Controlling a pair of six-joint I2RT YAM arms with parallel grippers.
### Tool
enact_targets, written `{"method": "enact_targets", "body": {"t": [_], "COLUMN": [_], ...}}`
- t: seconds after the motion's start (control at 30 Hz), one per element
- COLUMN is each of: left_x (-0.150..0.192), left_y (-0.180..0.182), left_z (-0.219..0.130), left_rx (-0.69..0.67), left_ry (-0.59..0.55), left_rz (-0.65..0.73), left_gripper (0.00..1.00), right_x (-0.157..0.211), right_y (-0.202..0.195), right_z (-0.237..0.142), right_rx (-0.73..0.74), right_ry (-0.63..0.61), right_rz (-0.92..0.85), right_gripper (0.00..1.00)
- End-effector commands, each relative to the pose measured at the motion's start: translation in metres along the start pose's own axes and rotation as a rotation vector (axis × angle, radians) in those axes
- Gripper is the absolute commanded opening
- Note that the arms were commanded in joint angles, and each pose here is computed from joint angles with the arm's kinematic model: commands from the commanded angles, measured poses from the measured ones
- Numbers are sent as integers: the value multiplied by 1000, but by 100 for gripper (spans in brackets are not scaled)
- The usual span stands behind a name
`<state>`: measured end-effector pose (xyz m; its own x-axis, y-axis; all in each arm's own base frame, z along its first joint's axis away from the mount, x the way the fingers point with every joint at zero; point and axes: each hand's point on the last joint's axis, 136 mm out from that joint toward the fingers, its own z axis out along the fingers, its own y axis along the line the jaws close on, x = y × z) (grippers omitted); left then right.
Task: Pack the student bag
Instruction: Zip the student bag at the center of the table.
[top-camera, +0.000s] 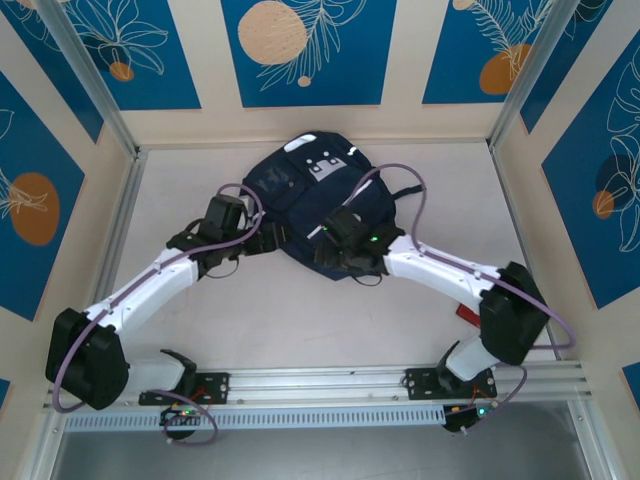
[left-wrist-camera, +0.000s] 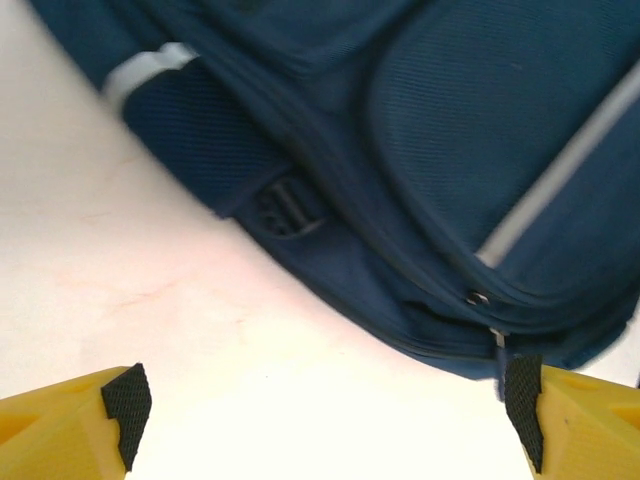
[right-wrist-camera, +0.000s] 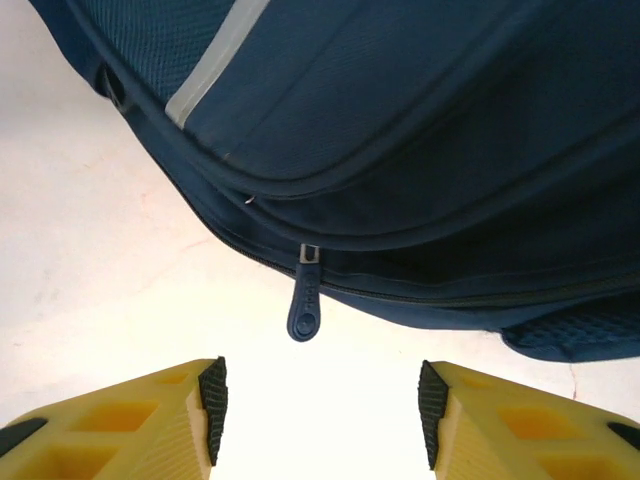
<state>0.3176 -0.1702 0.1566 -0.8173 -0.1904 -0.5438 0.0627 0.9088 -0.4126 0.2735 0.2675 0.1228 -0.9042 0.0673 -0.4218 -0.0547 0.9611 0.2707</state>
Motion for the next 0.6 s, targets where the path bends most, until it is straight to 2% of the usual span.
{"method": "enact_targets", "body": {"t": [0.0, 0.3, 0.47, 0.57], "left_x": [5, 2, 1, 1], "left_y": [26, 38, 40, 39], "left_z": [-5, -6, -4, -4], "left_rx": [-93, -141, -152, -150], "left_ry": [6, -14, -11, -11], "left_rz": [-66, -94, -97, -97], "left_gripper": [94, 94, 94, 95], "right_x": [-5, 10, 13, 8], "right_y": [-4, 4, 9, 6], "right_z": [6, 32, 43, 47], "right_rx": [157, 292, 297, 335], "right_ry": [-37, 5, 21, 18], "right_rz": [-97, -145, -149, -142], "right_gripper": [53, 43, 42, 34]}}
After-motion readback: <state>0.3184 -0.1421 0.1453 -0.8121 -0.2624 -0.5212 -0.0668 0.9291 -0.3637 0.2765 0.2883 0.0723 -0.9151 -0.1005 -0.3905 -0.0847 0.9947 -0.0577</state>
